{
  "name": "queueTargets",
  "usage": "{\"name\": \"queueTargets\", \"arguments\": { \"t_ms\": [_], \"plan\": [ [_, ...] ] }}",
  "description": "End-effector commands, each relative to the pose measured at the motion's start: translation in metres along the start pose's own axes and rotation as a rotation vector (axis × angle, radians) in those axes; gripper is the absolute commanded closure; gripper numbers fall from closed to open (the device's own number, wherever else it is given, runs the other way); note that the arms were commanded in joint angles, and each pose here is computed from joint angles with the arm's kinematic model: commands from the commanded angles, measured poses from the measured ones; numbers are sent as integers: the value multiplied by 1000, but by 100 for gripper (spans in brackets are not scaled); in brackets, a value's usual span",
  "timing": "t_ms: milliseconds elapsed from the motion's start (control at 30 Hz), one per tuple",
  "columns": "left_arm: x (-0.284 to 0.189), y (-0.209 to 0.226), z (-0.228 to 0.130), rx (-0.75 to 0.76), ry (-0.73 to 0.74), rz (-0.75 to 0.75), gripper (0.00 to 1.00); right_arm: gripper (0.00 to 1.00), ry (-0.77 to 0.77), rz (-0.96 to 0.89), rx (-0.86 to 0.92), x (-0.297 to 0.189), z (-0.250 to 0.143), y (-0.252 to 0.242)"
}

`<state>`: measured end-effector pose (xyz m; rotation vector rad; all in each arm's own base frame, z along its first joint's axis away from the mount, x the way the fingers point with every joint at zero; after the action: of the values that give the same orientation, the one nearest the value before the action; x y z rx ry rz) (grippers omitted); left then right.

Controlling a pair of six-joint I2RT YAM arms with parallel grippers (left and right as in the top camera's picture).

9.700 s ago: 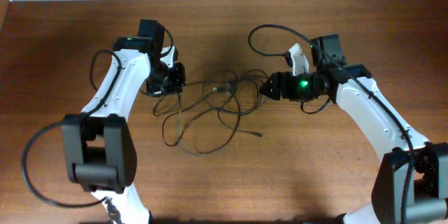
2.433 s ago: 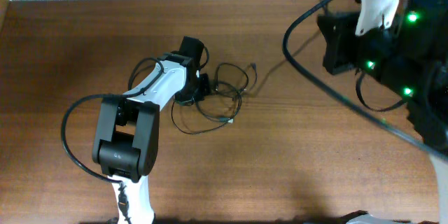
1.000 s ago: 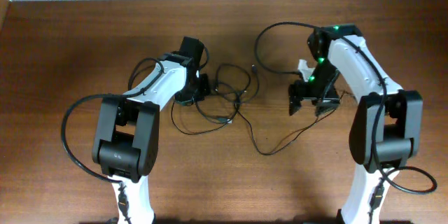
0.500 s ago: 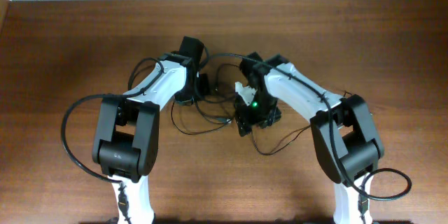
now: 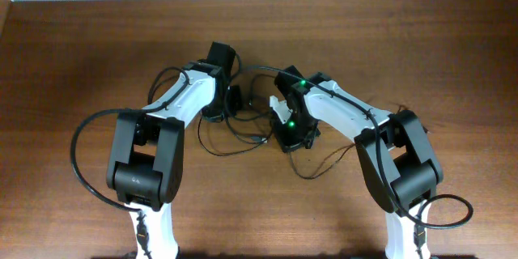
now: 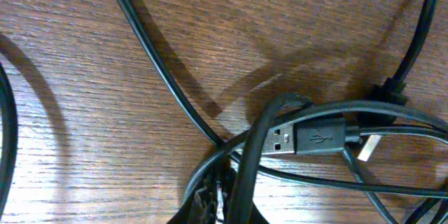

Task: Untangle cables
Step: 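Pull the held black cable rightward with the right gripper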

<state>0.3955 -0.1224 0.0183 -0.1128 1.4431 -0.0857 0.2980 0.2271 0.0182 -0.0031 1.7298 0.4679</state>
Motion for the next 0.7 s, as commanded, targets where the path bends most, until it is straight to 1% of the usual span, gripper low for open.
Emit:
{"name": "queueTargets", "arguments": {
  "t_ms": [0, 67, 167, 267, 400, 500, 567, 667],
  "plan": [
    [20, 18, -14, 1, 55, 72, 94, 96, 25, -4, 10, 4, -6, 0],
    [20, 17, -12, 1, 47, 70, 94, 96, 7, 5, 3, -8, -8, 4],
    [20, 17, -10, 2, 40, 67, 94, 96, -123, 33, -45, -58, -8, 22],
    [20, 17, -10, 1, 40, 68, 94, 96, -273, 43, -86, -114, -17, 33],
    [20, 17, -10, 2, 40, 67, 94, 96, -450, 69, -64, -185, -39, 25],
    [20, 17, -10, 2, 40, 67, 94, 96, -543, 87, -30, -218, -49, 13],
    [20, 17, -11, 2, 40, 67, 94, 96, -601, 173, -15, -241, -56, 10],
    [20, 17, -11, 2, 40, 67, 94, 96, -703, 475, -89, -286, -62, 27]
  ]
}}
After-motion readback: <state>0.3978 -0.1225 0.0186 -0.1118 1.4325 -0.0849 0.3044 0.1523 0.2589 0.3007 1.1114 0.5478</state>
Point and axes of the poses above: each gripper's point midway between its finger pads, its own x axis out along the fingers, its own y axis along the line the jaws close on, z = x × y, the point moved 2 cm from there along -x, back along the fingers, and after that the axes turned 10 degrees about x, right-handed, at the moved point
